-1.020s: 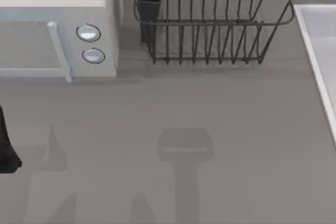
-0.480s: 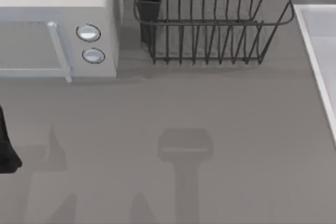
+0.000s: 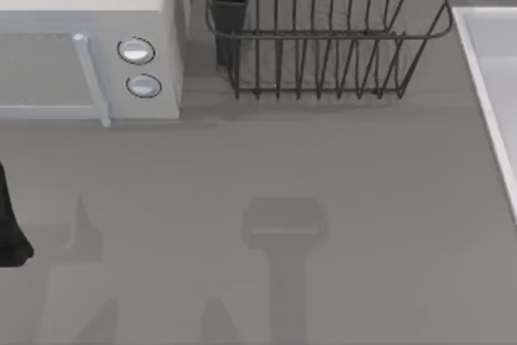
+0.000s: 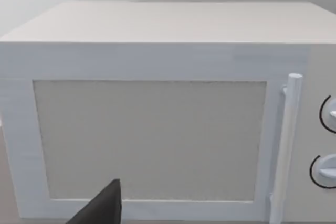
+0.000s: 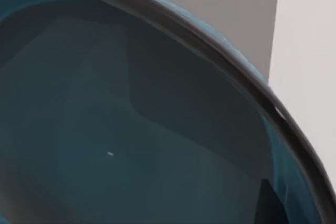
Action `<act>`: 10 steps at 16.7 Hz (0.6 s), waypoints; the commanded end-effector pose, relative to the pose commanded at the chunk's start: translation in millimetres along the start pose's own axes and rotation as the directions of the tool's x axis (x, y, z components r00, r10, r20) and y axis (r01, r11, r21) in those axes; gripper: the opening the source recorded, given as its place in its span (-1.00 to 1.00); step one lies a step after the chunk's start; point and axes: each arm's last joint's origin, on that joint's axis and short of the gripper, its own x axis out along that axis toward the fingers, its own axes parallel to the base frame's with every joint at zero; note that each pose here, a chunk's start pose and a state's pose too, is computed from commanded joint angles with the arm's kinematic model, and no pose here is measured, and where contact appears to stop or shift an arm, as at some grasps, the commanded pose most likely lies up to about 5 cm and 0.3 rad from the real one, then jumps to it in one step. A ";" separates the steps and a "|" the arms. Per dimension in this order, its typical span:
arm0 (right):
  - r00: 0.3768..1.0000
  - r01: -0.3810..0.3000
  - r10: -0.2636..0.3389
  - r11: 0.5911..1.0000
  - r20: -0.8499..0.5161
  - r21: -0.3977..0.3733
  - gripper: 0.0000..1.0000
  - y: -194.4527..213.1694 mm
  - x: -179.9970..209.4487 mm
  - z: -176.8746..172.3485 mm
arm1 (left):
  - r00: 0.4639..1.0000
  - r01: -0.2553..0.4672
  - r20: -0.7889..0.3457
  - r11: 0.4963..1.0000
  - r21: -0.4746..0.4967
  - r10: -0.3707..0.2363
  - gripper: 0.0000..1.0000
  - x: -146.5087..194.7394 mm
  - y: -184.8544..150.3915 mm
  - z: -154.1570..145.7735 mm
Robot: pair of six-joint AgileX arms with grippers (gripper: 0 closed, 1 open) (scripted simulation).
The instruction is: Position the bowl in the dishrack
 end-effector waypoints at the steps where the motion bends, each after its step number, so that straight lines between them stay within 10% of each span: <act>1: 1.000 0.026 -0.026 1.000 0.004 -0.005 -1.00 3.8 -1.1 5.2 | 1.000 0.000 0.000 1.000 0.000 0.000 1.00 0.0 0.0 0.0; 6: 0.947 0.303 -0.293 0.951 0.133 -0.059 -1.00 59.8 -11.2 67.5 | 1.000 0.000 0.000 1.000 0.000 0.000 1.00 0.0 0.0 0.0; 10: 0.787 0.519 -0.441 0.852 0.432 -0.076 -1.00 178.6 -22.8 126.4 | 1.000 0.000 0.000 1.000 0.000 0.000 1.00 0.0 0.0 0.0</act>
